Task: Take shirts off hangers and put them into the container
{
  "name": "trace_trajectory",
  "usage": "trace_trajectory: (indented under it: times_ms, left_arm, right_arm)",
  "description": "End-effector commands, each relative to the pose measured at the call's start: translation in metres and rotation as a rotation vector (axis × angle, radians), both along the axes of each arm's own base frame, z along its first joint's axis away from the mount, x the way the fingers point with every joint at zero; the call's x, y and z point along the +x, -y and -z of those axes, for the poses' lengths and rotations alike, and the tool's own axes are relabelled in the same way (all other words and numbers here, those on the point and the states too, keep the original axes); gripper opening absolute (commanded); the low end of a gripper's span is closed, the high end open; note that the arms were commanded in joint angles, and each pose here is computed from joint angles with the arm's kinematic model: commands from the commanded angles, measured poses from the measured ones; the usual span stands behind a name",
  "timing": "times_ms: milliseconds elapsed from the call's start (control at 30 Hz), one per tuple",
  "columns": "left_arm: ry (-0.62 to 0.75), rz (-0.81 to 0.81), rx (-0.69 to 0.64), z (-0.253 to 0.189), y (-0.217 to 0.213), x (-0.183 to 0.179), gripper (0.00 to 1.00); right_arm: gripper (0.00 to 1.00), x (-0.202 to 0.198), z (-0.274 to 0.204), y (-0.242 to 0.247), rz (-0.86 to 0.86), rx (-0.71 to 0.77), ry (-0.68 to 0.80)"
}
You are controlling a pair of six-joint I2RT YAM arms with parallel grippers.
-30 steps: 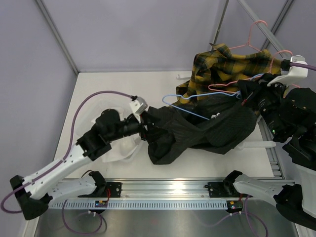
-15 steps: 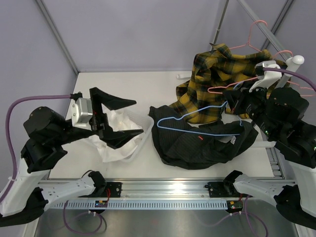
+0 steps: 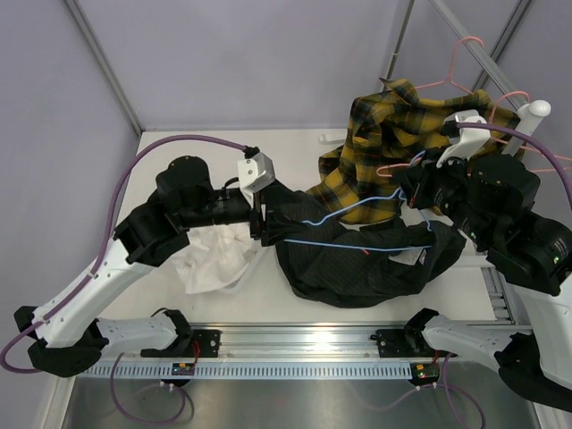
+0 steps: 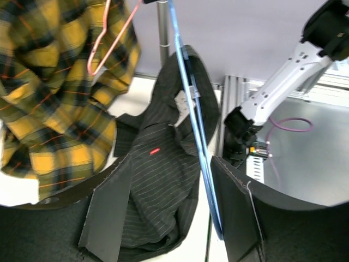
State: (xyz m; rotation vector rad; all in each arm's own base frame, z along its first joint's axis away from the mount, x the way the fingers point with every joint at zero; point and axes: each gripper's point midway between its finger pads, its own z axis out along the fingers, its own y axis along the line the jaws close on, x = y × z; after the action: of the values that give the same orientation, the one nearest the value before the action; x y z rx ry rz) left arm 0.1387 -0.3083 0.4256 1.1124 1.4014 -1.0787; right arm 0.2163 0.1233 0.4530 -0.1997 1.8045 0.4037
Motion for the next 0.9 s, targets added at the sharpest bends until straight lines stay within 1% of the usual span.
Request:
trace_trajectory:
  times_ms: [0,67,100,133,167,200,233,267,300,333,367,400,433,467,533,567,600,667,700,800,867]
  left_arm:
    - [-0.014,0.094,-0.06,-0.015,0.012,-0.012,0.65]
    - [-0.025,0.112,-0.059,-0.013,0.016,-0.013,0.67]
    - [-0.031,0.125,-0.053,-0.011,0.018,-0.014,0.66]
    - [-0.03,0.128,-0.055,-0.011,0.018,-0.014,0.6]
    - [-0.033,0.136,-0.049,-0.009,0.02,-0.014,0.42]
    - [-0.028,0.127,-0.044,-0.009,0.019,-0.012,0.13]
    - [-0.032,0.115,-0.04,-0.009,0.019,-0.01,0.0]
    - [-0.037,0.113,-0.03,-0.007,0.019,-0.01,0.0]
    - [-0.039,0.092,-0.027,-0.007,0.018,-0.007,0.0]
    - [-0.04,0.067,-0.027,-0.007,0.016,-0.005,0.0]
    - [-0.042,0.002,-0.009,-0.005,0.011,0.003,0.0]
    - [-0.011,-0.033,-0.011,-0.01,0.004,0.004,0.0]
    - [0.003,-0.068,-0.008,-0.012,-0.003,0.006,0.0]
    - [0.015,-0.13,-0.001,-0.013,-0.013,0.012,0.0]
    - [0.071,-0.185,-0.029,-0.029,-0.032,0.011,0.0]
    - [0.073,-0.229,-0.017,-0.029,-0.04,0.014,0.0]
    - [0.102,-0.242,-0.034,-0.043,-0.048,0.012,0.0]
    - [0.106,-0.297,-0.014,-0.047,-0.062,0.014,0.0]
    - [0.126,-0.307,-0.027,-0.058,-0.068,0.012,0.0]
    - [0.139,-0.35,-0.018,-0.063,-0.082,0.012,0.0]
    - [0.155,-0.362,-0.038,-0.072,-0.091,0.008,0.0]
  right_arm:
    - [0.0,0.002,-0.011,-0.01,-0.049,0.007,0.02]
    - [0.0,0.004,-0.011,-0.012,-0.052,0.006,0.02]
    - [0.0,0.004,-0.011,-0.013,-0.057,0.003,0.02]
    - [0.0,0.004,-0.011,-0.013,-0.059,0.002,0.02]
    - [0.0,0.003,-0.01,-0.013,-0.059,0.001,0.019]
    - [0.0,0.003,-0.01,-0.013,-0.064,-0.001,0.022]
    - [0.01,0.002,-0.01,-0.014,-0.069,-0.001,0.023]
    - [0.15,0.0,-0.01,-0.012,-0.067,0.005,0.029]
    - [0.38,0.0,-0.012,-0.008,-0.049,0.018,0.04]
    - [0.76,-0.001,-0.011,-0.005,-0.038,0.023,0.043]
    - [0.85,-0.005,-0.009,0.0,-0.021,0.031,0.045]
    - [0.9,-0.006,-0.004,0.006,0.01,0.043,0.026]
    - [0.99,-0.007,0.001,0.009,0.027,0.049,0.013]
    - [0.99,-0.011,0.012,0.014,0.048,0.053,-0.007]
    - [0.99,-0.011,0.028,0.019,0.095,0.079,-0.043]
    - [1.0,-0.011,0.046,0.024,0.123,0.071,-0.065]
    - [0.99,-0.008,0.051,0.031,0.181,0.085,-0.063]
    - [0.99,-0.004,0.071,0.036,0.226,0.053,-0.096]
    - [0.99,-0.003,0.079,0.039,0.256,0.05,-0.119]
    - [0.99,-0.001,0.099,0.032,0.249,0.043,-0.174]
    - [0.97,0.001,0.111,0.029,0.248,0.02,-0.199]
